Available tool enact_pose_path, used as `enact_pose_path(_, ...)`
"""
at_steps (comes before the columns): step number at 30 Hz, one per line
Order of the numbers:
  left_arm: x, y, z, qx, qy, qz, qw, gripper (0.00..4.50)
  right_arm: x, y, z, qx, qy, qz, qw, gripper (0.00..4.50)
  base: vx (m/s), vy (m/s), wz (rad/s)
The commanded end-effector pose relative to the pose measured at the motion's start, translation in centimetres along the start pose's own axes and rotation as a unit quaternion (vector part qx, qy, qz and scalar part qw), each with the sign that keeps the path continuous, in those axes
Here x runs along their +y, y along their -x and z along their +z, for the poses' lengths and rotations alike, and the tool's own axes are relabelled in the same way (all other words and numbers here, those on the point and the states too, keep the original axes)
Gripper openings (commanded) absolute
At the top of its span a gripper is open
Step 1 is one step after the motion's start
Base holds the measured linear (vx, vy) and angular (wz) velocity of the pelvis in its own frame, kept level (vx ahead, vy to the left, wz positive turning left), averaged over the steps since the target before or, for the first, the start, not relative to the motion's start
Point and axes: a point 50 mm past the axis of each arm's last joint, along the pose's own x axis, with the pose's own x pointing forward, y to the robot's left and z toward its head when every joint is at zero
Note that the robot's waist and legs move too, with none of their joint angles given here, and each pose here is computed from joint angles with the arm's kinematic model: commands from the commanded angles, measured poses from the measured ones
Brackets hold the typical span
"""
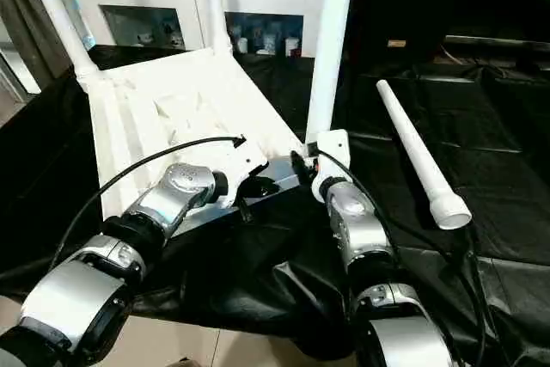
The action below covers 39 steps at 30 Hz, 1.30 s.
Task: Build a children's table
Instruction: Rotate leg to tighten
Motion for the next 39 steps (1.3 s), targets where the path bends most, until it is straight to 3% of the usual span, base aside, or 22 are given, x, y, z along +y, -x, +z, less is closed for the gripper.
enact_pose_path(1, 0.0, 0.0, 1.5, -0.035, -0.027, -0.009, 0.999, 0.00, 2.8, -0.2, -0.4, 0.005, 0.014, 0.086, 0.996, 3.92, 0.000, 0.000, 0.00)
enact_pose_path(6, 0.2, 1.4, 0.3, -0.035, -0.047, -0.059, 0.997, 0.00, 1.1, 1.2, -0.2, -0.002, 0.037, 0.156, 0.987, 3.92, 0.000, 0.000, 0.00)
enact_pose_path(9, 0.4, 3.1, -1.0, -0.029, -0.055, -0.105, 0.993, 0.00, -0.4, 2.9, 0.0, 0.004, 0.065, 0.234, 0.970, 3.92, 0.000, 0.000, 0.00)
enact_pose_path(15, 0.5, 4.9, -1.6, -0.043, -0.053, -0.155, 0.986, 0.00, -1.8, 4.1, 0.8, 0.012, 0.078, 0.287, 0.955, 3.92, 0.000, 0.000, 0.00)
enact_pose_path(21, 0.6, 6.0, -2.3, -0.032, -0.052, -0.184, 0.981, 0.00, -2.1, 4.6, 1.1, 0.027, 0.085, 0.322, 0.942, 3.92, 0.000, 0.000, 0.00)
enact_pose_path(22, 0.6, 6.1, -2.3, -0.032, -0.052, -0.185, 0.981, 0.00, -2.1, 4.6, 1.1, 0.027, 0.085, 0.323, 0.942, 3.67, 0.000, 0.000, 0.00)
enact_pose_path(24, 0.6, 6.3, -2.4, -0.029, -0.052, -0.186, 0.981, 0.00, -2.0, 4.6, 1.0, 0.028, 0.081, 0.328, 0.941, 3.67, 0.000, 0.000, 0.00)
enact_pose_path(28, 0.7, 6.2, -2.4, -0.029, -0.050, -0.182, 0.982, 0.00, -1.6, 4.7, 0.7, 0.031, 0.074, 0.335, 0.939, 3.25, 0.000, 0.000, 0.00)
enact_pose_path(31, 0.7, 6.0, -2.4, -0.028, -0.050, -0.171, 0.984, 0.00, -1.5, 4.6, 0.4, 0.033, 0.065, 0.328, 0.942, 3.00, 0.000, 0.000, 0.00)
enact_pose_path(35, 1.3, 5.1, -2.1, -0.017, -0.049, -0.109, 0.993, 0.00, -1.6, 3.7, -0.8, 0.050, 0.051, 0.245, 0.967, 2.75, 0.000, 0.000, 0.00)
enact_pose_path(36, 1.5, 3.9, -1.5, -0.013, -0.036, -0.056, 0.998, 0.00, -1.7, 2.7, -1.6, 0.054, 0.017, 0.152, 0.987, 2.75, 0.000, 0.000, 0.00)
enact_pose_path(38, 1.5, 3.6, -1.3, -0.015, -0.034, -0.047, 0.998, 0.00, -1.6, 2.6, -1.7, 0.054, 0.006, 0.136, 0.989, 2.74, 0.000, 0.000, 0.00)
enact_pose_path(39, 1.2, 2.7, -0.8, -0.017, -0.027, -0.033, 0.999, 0.00, -1.5, 2.1, -2.1, 0.058, -0.010, 0.087, 0.994, 2.73, 0.000, 0.000, 0.00)
